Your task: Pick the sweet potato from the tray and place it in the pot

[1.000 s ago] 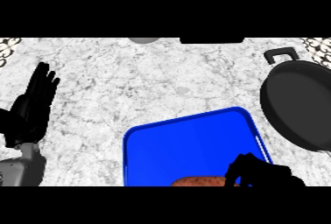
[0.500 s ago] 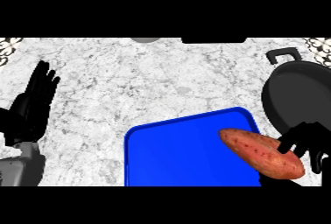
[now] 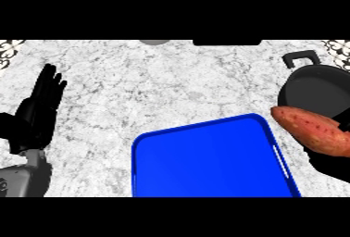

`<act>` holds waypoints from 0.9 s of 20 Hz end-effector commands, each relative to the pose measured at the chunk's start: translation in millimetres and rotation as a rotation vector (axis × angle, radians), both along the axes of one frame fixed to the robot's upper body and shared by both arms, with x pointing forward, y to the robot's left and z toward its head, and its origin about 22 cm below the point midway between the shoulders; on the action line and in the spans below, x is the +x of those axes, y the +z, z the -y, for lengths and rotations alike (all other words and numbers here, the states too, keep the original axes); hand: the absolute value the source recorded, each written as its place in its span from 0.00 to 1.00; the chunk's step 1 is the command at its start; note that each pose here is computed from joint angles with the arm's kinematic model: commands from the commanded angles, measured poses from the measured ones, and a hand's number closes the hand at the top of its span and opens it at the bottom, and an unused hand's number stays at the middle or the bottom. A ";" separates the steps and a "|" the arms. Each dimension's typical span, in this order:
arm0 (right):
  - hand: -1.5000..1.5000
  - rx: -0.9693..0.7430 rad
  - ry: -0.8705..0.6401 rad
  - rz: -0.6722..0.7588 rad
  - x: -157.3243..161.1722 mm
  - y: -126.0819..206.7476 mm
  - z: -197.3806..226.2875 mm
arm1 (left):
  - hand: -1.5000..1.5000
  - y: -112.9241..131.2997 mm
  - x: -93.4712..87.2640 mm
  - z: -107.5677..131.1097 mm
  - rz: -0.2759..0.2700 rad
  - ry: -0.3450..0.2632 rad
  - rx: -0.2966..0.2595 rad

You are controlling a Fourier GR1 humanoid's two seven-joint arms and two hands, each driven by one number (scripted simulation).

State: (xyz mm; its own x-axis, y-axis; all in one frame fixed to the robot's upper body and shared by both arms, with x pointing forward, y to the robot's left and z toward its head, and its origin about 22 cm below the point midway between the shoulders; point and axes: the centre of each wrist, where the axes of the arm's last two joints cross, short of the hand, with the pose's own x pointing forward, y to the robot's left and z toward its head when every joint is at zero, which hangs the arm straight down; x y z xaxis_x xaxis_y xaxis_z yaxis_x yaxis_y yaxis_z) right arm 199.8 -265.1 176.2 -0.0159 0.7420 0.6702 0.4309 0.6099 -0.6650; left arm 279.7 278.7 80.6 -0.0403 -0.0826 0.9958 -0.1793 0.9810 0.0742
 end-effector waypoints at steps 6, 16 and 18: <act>1.00 -0.351 -0.203 -0.032 41.8 -9.2 85.4 | 0.50 0.7 -2.3 23.1 -0.004 -0.018 0.004; 1.00 -0.275 -0.167 -0.139 99.2 -91.8 141.4 | 0.50 -14.7 7.2 8.9 -0.001 -0.027 0.000; 1.00 -0.182 -0.161 -0.209 114.0 -98.7 132.3 | 0.50 12.7 17.1 5.2 0.001 -0.022 -0.001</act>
State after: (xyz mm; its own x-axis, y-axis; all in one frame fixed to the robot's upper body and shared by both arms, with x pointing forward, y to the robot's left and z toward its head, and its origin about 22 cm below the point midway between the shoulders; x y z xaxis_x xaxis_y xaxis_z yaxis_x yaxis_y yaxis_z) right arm 300.4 -389.2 97.6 0.1978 0.8794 0.4331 0.4178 0.3241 -0.8488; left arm 289.7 276.7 86.2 -0.0412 -0.0804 0.9959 -0.1596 0.9845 0.0729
